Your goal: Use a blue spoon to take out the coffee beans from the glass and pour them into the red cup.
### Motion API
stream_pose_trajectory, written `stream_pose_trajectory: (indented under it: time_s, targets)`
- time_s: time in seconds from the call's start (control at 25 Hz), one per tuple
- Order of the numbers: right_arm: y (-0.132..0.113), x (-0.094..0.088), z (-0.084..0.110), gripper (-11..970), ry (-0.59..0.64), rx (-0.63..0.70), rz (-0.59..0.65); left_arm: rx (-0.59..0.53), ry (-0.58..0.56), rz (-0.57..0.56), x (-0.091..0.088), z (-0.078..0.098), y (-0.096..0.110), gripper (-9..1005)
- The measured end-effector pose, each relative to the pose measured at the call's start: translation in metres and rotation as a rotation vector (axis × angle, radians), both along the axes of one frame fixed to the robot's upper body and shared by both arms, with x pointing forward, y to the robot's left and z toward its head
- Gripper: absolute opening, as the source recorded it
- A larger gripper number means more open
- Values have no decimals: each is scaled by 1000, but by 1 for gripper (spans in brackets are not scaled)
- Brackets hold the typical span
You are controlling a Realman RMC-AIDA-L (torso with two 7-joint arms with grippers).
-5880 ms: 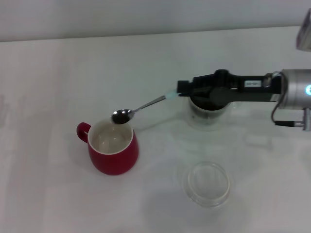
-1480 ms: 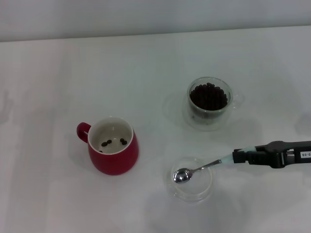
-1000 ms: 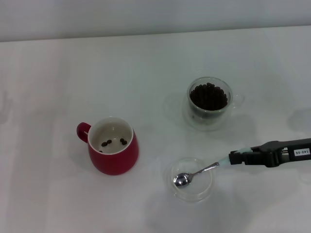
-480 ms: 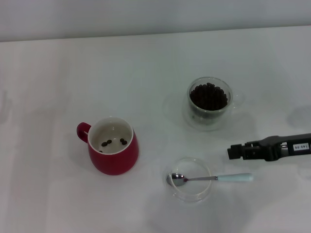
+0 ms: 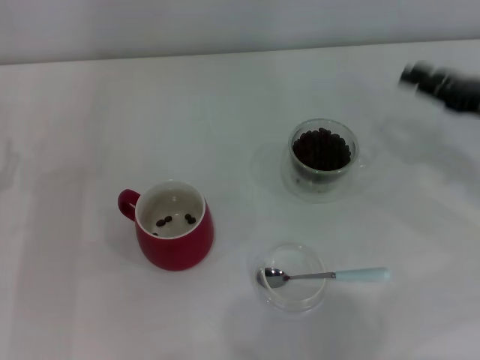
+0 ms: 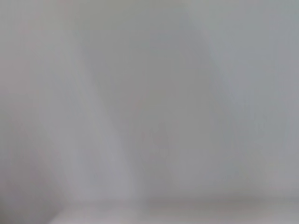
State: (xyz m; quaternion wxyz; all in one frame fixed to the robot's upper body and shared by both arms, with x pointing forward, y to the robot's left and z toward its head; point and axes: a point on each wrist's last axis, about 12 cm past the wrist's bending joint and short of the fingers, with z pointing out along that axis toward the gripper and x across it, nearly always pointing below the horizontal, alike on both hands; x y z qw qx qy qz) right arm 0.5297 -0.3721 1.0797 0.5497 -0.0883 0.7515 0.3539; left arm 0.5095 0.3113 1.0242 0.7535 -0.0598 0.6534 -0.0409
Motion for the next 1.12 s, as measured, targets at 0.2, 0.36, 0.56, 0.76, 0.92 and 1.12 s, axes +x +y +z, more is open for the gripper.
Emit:
stream_pose_trajectory:
  time_s: [0.2, 0.36, 0.56, 0.76, 0.92, 1.12]
  targets:
    - [0, 3, -7, 400, -254, -90, -234, -2, -1, -2, 1, 0, -1, 892]
    - [6, 10, -20, 446, -357, -255, -364, 2, 1, -1, 1, 0, 0, 892]
    - [16, 20, -37, 545, -360, -443, -524, 1, 7, 2, -1, -1, 0, 892]
    - [15, 23, -39, 663, -356, -489, -662, 0, 30, -3, -2, -4, -1, 891]
    - [15, 21, -40, 821, -353, -491, -685, -6, 51, -3, -3, -8, -3, 891]
    - [17, 19, -44, 874, -336, -484, -689, -21, 71, -9, -5, -11, -7, 892]
